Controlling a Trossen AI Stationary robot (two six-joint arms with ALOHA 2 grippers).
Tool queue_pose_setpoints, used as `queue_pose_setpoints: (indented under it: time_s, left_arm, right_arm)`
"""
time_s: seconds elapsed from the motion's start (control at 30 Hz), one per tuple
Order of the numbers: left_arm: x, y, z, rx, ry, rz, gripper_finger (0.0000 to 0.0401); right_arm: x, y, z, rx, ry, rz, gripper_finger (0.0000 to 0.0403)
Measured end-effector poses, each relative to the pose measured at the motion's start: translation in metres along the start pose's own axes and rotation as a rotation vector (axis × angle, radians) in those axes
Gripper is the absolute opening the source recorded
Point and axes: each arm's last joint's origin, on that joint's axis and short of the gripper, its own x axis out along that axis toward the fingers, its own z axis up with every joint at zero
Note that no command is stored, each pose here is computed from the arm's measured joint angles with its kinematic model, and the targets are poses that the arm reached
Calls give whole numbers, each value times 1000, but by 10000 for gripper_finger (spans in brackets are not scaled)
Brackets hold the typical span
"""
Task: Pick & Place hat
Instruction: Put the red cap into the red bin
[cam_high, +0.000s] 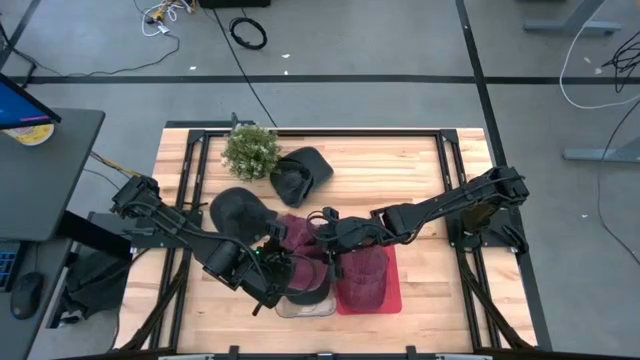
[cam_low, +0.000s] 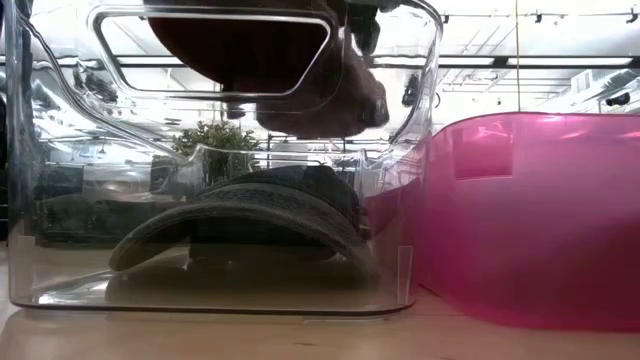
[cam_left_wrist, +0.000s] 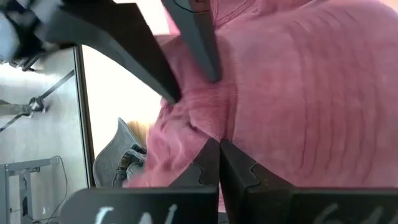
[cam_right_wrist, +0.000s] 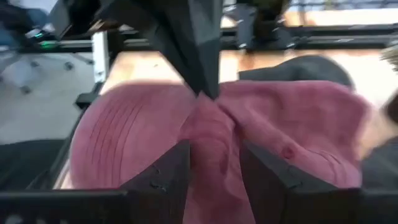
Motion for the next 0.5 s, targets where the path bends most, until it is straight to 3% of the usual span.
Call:
queue_pose_setpoints:
  time_s: [0.5]
  left_arm:
    - [0, 0, 1, -5, -8, 18, 1]
  right_arm:
    - [12, 1, -6, 51, 16, 32, 144]
